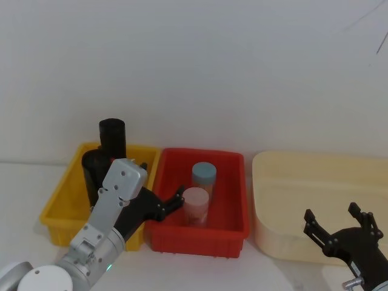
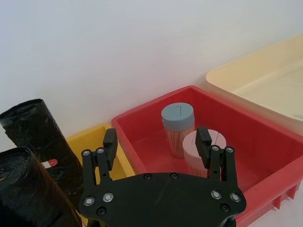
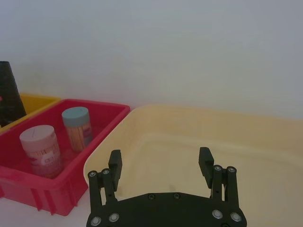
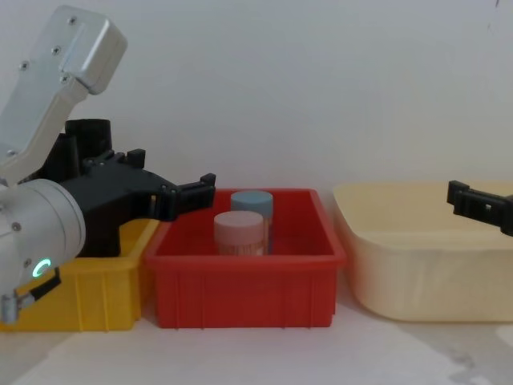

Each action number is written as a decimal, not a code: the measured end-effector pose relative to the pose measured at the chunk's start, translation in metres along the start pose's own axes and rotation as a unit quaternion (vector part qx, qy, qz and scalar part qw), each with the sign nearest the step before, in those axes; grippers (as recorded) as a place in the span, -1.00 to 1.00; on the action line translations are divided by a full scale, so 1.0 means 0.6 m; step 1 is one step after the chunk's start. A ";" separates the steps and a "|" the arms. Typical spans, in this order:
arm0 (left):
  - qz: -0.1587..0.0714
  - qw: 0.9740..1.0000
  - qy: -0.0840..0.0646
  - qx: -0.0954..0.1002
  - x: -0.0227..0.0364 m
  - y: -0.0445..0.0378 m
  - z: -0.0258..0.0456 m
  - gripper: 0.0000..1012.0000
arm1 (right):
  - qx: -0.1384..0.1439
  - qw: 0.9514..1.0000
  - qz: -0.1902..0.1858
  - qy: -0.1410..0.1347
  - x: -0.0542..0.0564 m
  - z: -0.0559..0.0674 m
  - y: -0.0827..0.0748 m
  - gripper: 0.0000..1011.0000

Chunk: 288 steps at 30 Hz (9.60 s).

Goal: Pick up the garbage bag with the one hand and transfer it to the other hand.

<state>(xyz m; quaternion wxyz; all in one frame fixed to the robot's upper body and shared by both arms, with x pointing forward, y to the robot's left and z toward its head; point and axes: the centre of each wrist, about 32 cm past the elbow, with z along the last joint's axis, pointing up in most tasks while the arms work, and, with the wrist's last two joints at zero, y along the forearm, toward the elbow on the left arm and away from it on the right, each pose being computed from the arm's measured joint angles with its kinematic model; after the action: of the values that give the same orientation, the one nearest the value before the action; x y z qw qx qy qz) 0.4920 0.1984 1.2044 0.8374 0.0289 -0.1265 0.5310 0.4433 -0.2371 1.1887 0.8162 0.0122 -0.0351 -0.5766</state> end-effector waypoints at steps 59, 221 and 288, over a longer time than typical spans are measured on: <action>0.017 0.999 0.030 0.030 0.1831 0.165 0.124 0.98 | 0.014 0.990 0.140 0.034 -0.119 0.131 0.135 0.98; 0.070 0.990 -0.007 0.120 0.1495 0.038 0.041 0.62 | -0.166 0.961 0.220 -0.037 -0.124 0.055 0.273 0.63; 0.055 0.996 -0.058 0.043 0.1634 0.004 0.142 -0.01 | -0.078 0.975 0.206 -0.036 -0.110 0.120 0.264 0.28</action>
<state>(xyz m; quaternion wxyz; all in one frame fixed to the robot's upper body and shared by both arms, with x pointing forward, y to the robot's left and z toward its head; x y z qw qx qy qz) 0.5141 0.2704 1.3101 0.7959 0.0885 -0.1532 0.5789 0.5655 -0.1206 1.2675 0.9140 -0.0795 -0.0216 -0.3973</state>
